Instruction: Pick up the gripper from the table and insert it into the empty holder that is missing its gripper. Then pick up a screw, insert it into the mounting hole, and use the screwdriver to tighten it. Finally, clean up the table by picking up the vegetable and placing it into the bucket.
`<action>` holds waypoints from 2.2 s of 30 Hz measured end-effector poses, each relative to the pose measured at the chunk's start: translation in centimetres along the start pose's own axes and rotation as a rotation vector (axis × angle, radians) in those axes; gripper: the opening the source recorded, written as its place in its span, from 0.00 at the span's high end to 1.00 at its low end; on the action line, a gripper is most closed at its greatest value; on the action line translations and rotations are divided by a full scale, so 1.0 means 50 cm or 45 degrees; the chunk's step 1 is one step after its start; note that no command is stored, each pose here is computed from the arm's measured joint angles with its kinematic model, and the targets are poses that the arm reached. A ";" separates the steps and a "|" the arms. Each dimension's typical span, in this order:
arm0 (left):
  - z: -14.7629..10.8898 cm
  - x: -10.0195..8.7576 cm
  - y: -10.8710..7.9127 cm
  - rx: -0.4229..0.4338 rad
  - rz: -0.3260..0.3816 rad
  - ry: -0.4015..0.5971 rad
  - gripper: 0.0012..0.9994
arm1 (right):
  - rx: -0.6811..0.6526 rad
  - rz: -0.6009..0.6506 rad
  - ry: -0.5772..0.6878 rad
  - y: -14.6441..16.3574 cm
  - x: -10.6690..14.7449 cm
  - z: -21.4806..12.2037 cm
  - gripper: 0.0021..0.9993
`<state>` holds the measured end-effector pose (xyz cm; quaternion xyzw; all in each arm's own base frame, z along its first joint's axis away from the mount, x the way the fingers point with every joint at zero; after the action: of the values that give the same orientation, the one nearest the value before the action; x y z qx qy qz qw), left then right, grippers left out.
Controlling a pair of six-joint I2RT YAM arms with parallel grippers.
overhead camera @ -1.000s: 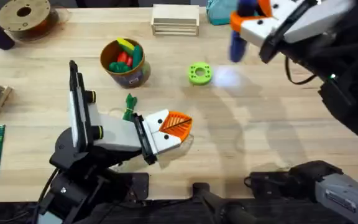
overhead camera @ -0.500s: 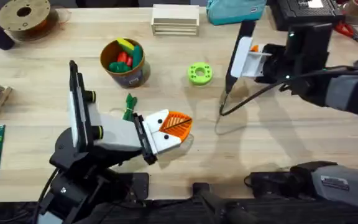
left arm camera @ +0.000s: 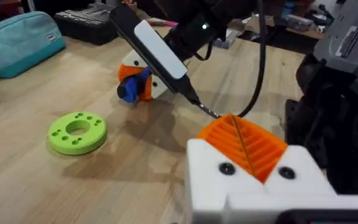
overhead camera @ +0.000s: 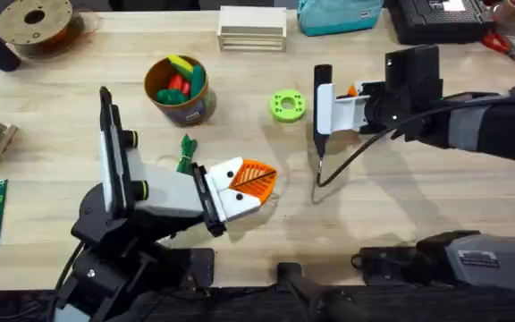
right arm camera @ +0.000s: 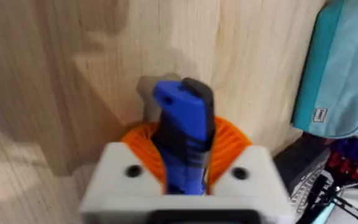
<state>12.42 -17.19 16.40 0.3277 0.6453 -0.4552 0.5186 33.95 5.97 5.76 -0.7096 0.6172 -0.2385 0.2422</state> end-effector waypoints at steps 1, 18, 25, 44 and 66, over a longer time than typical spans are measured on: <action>0.000 0.000 0.000 0.000 0.000 0.000 1.00 | -0.004 -0.001 0.003 -0.002 0.000 -0.002 0.62; 0.000 0.000 0.000 0.000 0.001 0.000 0.09 | -0.077 0.317 0.070 0.017 -0.052 -0.051 0.01; 0.000 -0.003 0.001 -0.006 0.007 -0.008 0.01 | -0.188 0.677 0.106 0.055 -0.071 -0.090 0.01; -0.123 -0.156 0.057 -0.776 -0.227 0.275 0.01 | -0.172 1.221 0.065 0.047 -0.121 -0.146 0.01; -0.140 -0.082 0.206 -1.417 -0.754 0.963 0.01 | -0.084 1.424 -0.291 -0.046 -0.172 -0.269 0.01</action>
<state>20.06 -6.67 18.14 -0.0376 0.9773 -0.0372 0.2054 26.06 14.13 17.24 -0.3036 0.8758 0.0238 0.3745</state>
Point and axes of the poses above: each hand's point on the last joint's axis, 136 mm out from that joint toward the fingers, its own z axis out along the fingers, its own y axis along the line the jaws close on, x = y × z, the point moved 2 cm from there along -z, back along the fingers, and after that the axes turned 7 degrees about -z, right-handed, at the moved point
